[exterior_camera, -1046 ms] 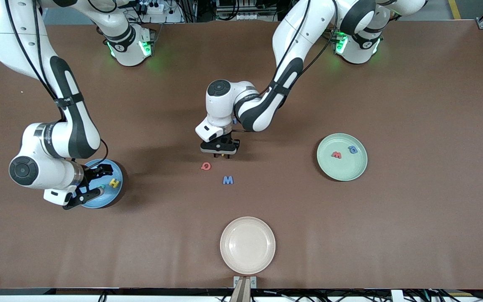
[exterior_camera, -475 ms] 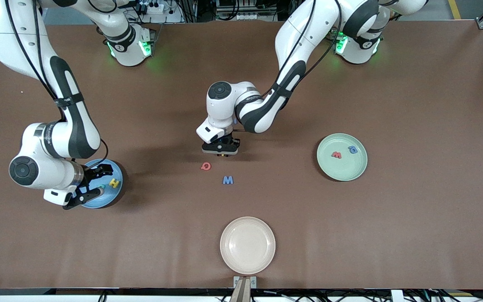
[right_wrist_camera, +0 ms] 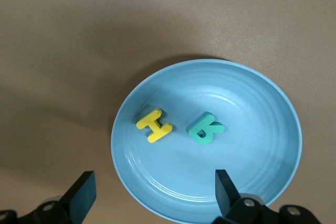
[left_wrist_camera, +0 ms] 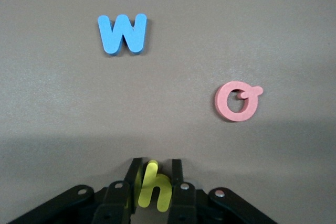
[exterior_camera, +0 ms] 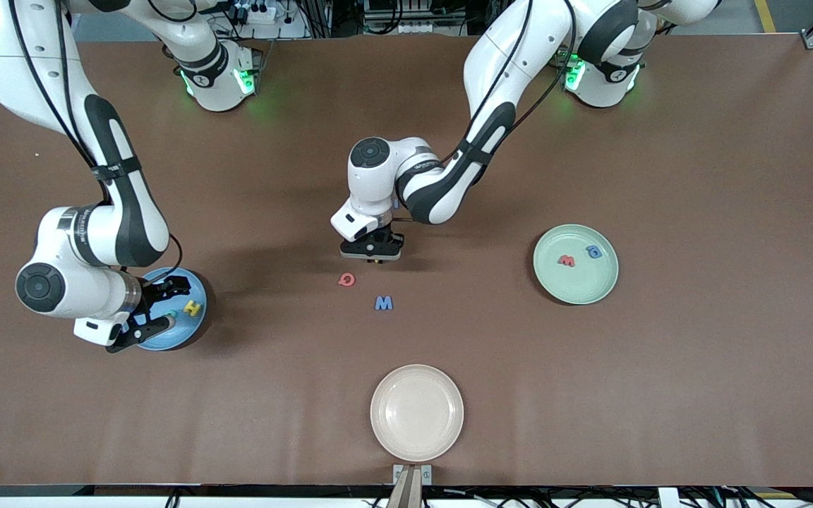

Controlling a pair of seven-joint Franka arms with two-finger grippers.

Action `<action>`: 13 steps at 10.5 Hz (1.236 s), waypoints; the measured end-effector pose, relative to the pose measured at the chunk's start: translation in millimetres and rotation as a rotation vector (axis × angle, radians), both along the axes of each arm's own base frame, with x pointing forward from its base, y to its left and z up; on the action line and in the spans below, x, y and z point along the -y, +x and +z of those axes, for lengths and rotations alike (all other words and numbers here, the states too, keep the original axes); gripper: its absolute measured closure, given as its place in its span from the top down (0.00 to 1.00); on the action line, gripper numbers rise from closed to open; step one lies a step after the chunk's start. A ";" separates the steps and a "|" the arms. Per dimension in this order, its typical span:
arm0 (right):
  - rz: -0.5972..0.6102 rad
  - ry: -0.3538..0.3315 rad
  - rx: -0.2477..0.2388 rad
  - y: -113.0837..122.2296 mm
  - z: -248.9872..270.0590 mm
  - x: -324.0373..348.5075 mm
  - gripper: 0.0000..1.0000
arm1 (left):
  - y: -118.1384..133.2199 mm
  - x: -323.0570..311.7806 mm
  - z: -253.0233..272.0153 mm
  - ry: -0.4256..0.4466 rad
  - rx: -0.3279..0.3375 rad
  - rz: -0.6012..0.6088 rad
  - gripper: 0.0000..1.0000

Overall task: Sort uppercase to blue plate, lowercase to green plate
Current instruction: 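Release the H on the blue plate while the left gripper grasps yellow h, then carry the yellow h to the green plate while the right gripper reaches o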

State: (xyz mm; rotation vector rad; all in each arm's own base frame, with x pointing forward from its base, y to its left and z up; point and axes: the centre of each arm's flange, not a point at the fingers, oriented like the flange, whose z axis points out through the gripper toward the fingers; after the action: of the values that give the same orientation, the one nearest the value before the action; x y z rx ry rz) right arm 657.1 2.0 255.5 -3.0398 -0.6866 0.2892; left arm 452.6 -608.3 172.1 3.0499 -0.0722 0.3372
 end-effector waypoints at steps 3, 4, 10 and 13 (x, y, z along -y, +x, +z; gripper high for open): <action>0.000 0.000 -0.001 -0.1 -1.2 -0.1 1.00 | 5.3 -3.4 1.2 -0.005 -0.008 0.013 0.26; 0.001 0.000 -0.003 -0.3 -0.9 -0.7 1.00 | 18.4 -10.5 9.1 -0.022 -0.029 0.042 0.26; -0.075 -0.014 -0.008 -4.1 4.7 -51.6 1.00 | 78.1 -54.2 94.4 -0.084 -0.096 0.082 0.26; -0.111 -0.011 -0.003 -11.3 4.7 -111.5 1.00 | 128.6 -117.1 148.8 -0.138 -0.177 0.114 0.27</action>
State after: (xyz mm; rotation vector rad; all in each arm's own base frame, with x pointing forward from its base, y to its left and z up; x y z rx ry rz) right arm 645.8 113.6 260.2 -3.0729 -0.5159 0.2964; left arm 581.2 -491.3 320.8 2.9370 0.1302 0.0731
